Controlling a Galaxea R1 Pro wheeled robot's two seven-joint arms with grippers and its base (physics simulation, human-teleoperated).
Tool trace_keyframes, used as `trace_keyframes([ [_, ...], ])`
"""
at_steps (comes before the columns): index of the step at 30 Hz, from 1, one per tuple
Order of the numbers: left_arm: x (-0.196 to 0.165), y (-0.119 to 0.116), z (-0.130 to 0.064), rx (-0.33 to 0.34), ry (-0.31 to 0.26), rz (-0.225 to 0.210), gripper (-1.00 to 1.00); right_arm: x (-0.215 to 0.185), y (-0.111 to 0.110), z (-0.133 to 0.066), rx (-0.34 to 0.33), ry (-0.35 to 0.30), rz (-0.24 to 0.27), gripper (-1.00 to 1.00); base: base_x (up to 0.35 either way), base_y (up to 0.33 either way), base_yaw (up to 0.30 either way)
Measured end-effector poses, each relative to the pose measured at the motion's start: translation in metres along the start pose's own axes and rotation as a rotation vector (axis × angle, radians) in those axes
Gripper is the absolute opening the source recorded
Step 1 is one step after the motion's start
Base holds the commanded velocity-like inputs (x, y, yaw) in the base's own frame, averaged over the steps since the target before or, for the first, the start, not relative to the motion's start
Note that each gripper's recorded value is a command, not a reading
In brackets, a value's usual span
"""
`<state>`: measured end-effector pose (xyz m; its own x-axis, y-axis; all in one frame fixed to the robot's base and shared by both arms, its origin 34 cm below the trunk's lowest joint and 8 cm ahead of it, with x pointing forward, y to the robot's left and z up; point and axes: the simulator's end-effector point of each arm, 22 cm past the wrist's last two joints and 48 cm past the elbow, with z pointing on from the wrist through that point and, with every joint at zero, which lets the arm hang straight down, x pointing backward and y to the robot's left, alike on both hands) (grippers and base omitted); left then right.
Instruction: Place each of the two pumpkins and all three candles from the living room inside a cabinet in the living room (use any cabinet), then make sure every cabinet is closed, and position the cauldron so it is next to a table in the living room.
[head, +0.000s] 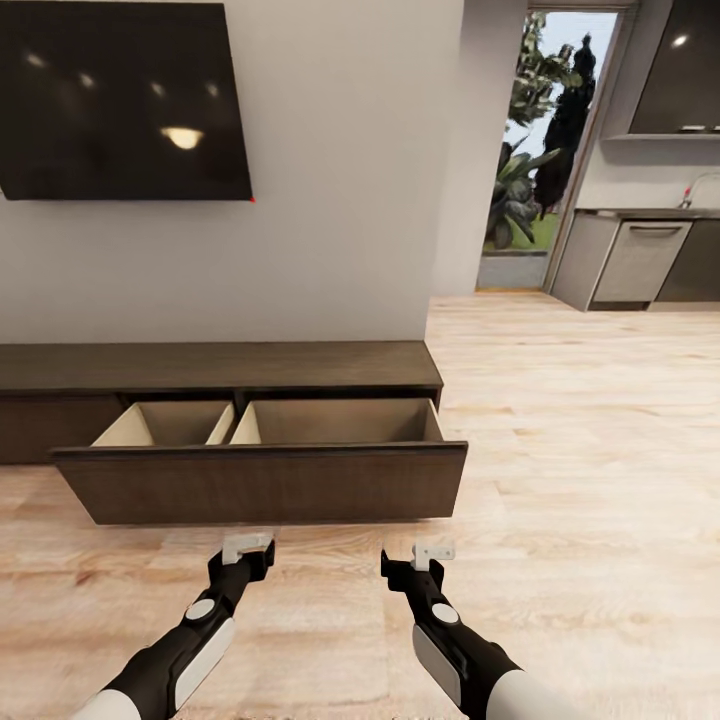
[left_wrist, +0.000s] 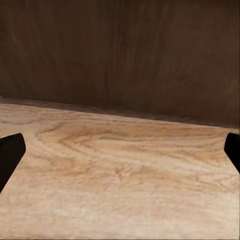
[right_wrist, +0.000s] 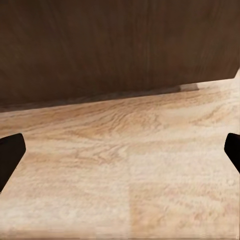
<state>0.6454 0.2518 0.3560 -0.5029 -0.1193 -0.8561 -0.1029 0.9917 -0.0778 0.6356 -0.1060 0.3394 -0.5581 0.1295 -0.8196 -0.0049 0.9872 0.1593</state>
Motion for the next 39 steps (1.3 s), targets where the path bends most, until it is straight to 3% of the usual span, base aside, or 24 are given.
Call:
trace_keyframes([
  [10, 0.0065, 0.0014, 0.0013, -0.001, 0.011, 0.002, 1.00, 0.0050, -0.0010, 0.0014, 0.002, 0.009, 0.000, 1.00, 0.028, 0.000, 0.000],
  [29, 0.0093, 0.0029, 0.0012, -0.004, 0.019, 0.006, 1.00, 0.0053, -0.0012, 0.0011, 0.002, 0.009, 0.000, 1.00, 0.313, 0.000, 0.000],
  [39, 0.0091, 0.0028, 0.0012, -0.004, 0.017, 0.005, 1.00, 0.0052, -0.0012, 0.0012, 0.002, 0.009, 0.000, 1.00, 0.174, 0.000, 0.000],
])
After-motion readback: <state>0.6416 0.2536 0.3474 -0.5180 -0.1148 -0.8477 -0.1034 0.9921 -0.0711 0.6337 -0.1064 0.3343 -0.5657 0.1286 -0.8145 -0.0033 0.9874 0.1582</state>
